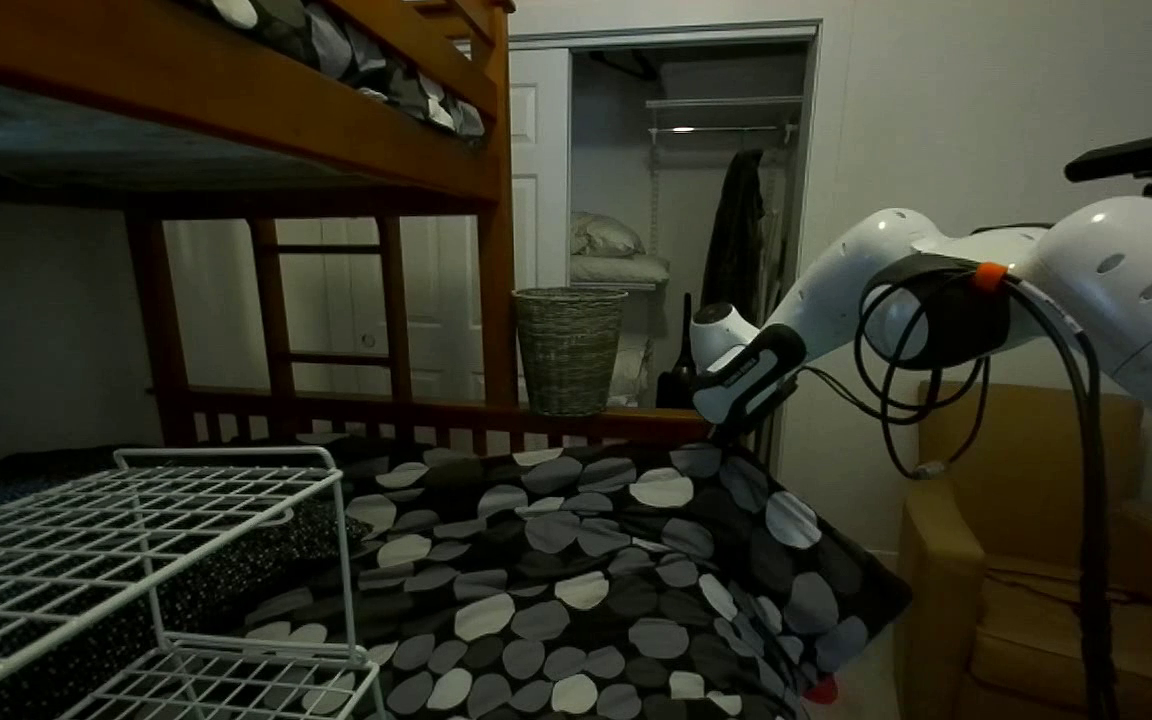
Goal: Pick up the lint roller and put it on the white bed sheet on the bed, cover the lint roller with the black duvet cover
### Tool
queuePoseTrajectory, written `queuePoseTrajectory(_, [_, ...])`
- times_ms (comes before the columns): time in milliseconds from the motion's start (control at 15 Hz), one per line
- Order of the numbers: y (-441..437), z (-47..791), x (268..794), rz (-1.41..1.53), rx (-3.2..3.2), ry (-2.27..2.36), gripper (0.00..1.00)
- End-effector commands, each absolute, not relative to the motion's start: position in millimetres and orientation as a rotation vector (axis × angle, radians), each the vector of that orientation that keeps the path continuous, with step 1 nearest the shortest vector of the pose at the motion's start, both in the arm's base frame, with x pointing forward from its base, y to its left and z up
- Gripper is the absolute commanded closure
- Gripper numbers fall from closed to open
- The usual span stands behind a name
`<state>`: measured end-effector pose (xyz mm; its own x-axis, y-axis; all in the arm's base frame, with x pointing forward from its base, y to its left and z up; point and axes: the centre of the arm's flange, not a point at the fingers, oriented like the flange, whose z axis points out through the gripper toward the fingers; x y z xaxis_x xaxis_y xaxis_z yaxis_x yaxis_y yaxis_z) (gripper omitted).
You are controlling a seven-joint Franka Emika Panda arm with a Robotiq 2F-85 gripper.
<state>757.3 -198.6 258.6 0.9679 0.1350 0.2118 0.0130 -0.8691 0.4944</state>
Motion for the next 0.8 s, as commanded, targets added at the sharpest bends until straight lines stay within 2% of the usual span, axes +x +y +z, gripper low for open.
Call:
queuePoseTrajectory(0, [-214,241,787,0.380,2.588,0.075,0.99])
queuePoseTrajectory(267, [-214,235,803,0.429,2.559,0.040,0.99])
queuePoseTrajectory(333, [-215,235,806,0.432,2.555,0.015,0.70])
queuePoseTrajectory(400, [-217,236,807,0.439,2.557,-0.005,0.69])
queuePoseTrajectory(733, [-217,269,800,0.416,2.601,-0.166,0.32])
